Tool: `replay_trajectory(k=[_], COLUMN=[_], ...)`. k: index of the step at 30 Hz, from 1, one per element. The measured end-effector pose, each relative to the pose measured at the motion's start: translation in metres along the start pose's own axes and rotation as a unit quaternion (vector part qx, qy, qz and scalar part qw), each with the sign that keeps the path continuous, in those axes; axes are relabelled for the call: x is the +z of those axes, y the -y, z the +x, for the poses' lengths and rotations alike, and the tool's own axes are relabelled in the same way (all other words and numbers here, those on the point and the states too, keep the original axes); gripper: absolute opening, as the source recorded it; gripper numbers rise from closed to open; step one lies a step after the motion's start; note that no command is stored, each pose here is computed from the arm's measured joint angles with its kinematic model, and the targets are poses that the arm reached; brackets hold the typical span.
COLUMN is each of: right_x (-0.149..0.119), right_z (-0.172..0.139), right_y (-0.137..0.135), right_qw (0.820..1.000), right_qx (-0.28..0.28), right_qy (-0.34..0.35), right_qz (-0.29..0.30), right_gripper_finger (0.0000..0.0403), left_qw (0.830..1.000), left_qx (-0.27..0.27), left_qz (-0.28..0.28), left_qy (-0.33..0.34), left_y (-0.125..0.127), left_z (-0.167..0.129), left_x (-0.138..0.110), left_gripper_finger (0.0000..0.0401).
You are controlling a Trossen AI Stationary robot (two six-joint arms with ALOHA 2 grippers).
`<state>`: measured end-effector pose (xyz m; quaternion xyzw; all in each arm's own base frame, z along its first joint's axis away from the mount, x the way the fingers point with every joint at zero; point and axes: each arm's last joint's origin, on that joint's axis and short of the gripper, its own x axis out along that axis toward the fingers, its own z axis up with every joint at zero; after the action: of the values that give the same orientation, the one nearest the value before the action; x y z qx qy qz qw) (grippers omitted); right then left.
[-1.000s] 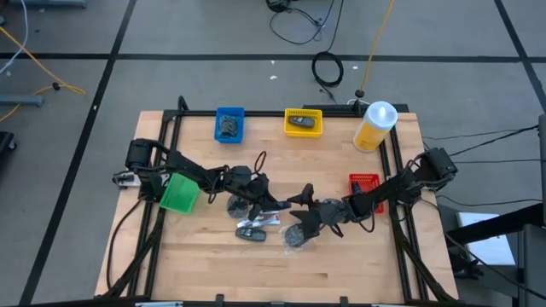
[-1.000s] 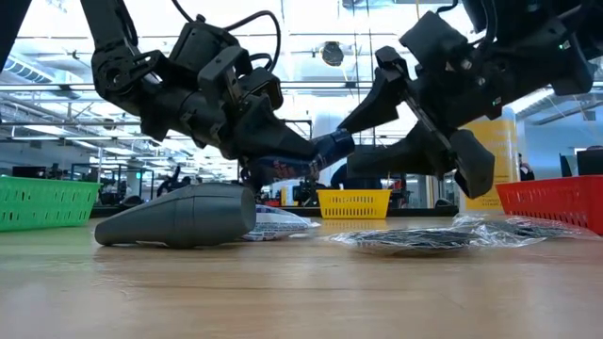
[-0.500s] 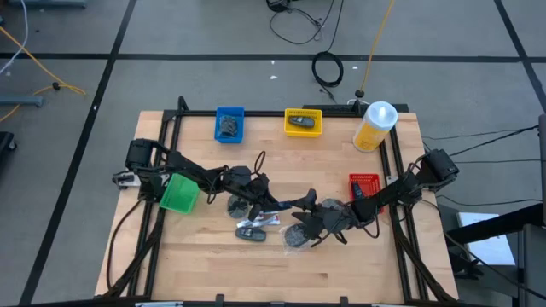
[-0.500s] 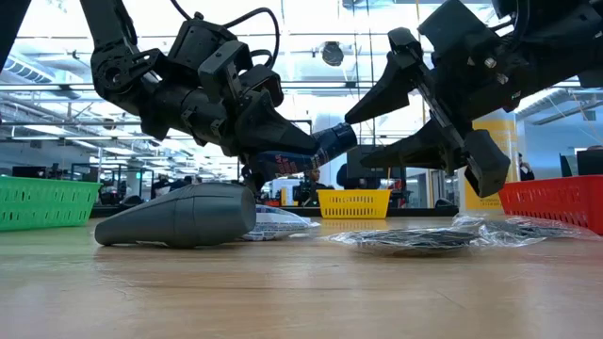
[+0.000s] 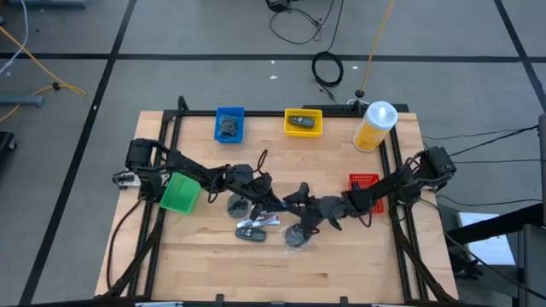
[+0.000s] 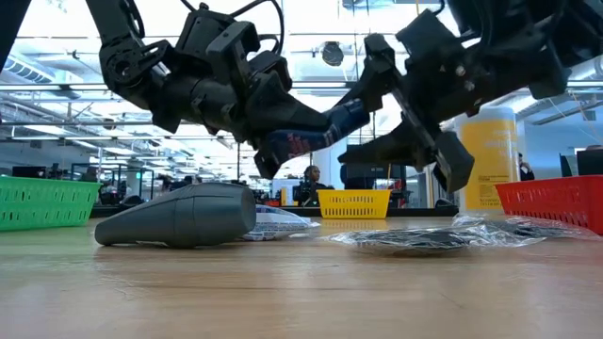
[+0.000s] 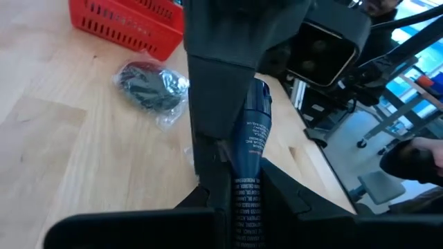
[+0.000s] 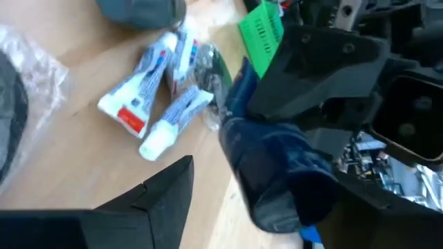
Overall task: Pick & Place Travel size toiletries
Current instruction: Put the blue shave cream into the red bin
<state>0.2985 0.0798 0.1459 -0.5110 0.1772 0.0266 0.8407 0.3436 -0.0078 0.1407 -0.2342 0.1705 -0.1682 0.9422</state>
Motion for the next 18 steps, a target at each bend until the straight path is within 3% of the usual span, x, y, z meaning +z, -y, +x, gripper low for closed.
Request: replay_trajectory(k=[9,12,15,18], right_x=[0.007,0.009,0.011,0.012], right_z=[-0.003,-0.004,-0.005,-0.008], right_y=[-0.003,-0.004,-0.007,-0.013], right_qw=[0.999,0.997,0.995,0.992], right_qx=[0.001,0.002,0.006,0.030], right_qy=[0.013,0.014,0.014,0.014], right_qz=[0.049,0.072,0.096,0.120], right_gripper_finger=[0.0129,0.0119,0.0119,0.0120], left_qw=[1.000,1.000,1.000,1.000], left_qx=[0.000,-0.001,-0.002,-0.007], left_qz=[0.000,0.002,0.013,0.020], left_qy=[-0.004,-0.004,-0.003,-0.002], left_y=[0.000,0.000,-0.001,-0.006], left_z=[0.000,0.000,0.000,-0.003], left_x=[-0.001,-0.001,0.000,0.003], left_gripper_finger=[0.0042,0.0048,0.0081,0.0139])
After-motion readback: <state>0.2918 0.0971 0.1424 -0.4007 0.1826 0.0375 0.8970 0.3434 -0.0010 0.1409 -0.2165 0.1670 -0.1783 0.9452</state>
